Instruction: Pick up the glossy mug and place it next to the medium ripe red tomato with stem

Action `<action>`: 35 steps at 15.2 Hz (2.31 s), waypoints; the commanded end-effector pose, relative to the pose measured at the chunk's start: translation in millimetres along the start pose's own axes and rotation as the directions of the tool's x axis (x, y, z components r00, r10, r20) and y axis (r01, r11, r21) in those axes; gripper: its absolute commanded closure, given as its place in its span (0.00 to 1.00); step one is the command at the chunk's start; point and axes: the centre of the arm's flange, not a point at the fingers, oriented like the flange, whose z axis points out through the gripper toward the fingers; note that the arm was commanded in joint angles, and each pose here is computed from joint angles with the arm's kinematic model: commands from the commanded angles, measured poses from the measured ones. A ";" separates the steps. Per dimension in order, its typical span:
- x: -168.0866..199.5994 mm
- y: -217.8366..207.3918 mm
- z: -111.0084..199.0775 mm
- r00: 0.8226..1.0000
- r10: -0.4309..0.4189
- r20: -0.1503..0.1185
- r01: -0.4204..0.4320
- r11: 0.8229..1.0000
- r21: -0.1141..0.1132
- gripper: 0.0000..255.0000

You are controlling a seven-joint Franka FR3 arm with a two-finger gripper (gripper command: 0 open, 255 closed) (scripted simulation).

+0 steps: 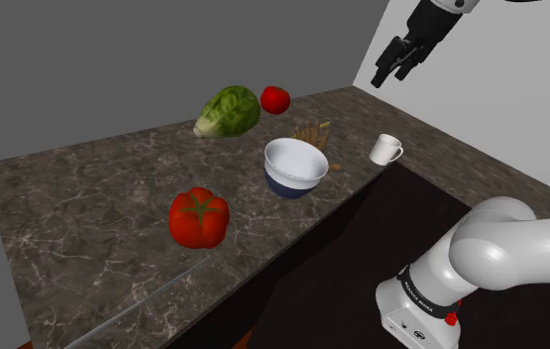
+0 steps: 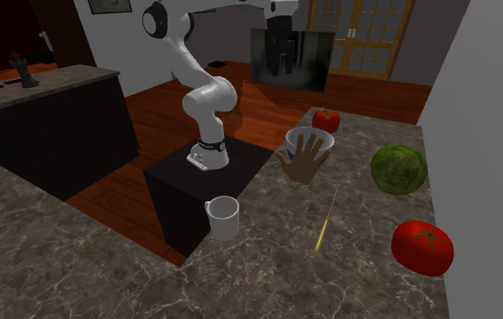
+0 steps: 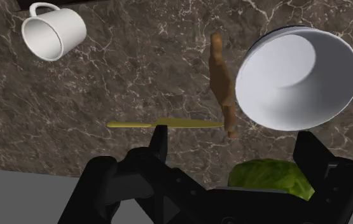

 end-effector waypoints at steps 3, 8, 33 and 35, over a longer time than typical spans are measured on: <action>4.4 19.5 18.4 1.000 0.007 0.016 -0.007 1.000 0.004 0.00; 13.4 67.9 65.0 0.998 0.023 0.057 -0.024 1.000 0.013 0.00; 17.5 304.3 307.7 0.961 0.097 0.258 -0.113 0.992 0.048 0.00; 16.1 304.1 313.1 0.961 0.097 0.259 -0.113 0.992 0.048 0.00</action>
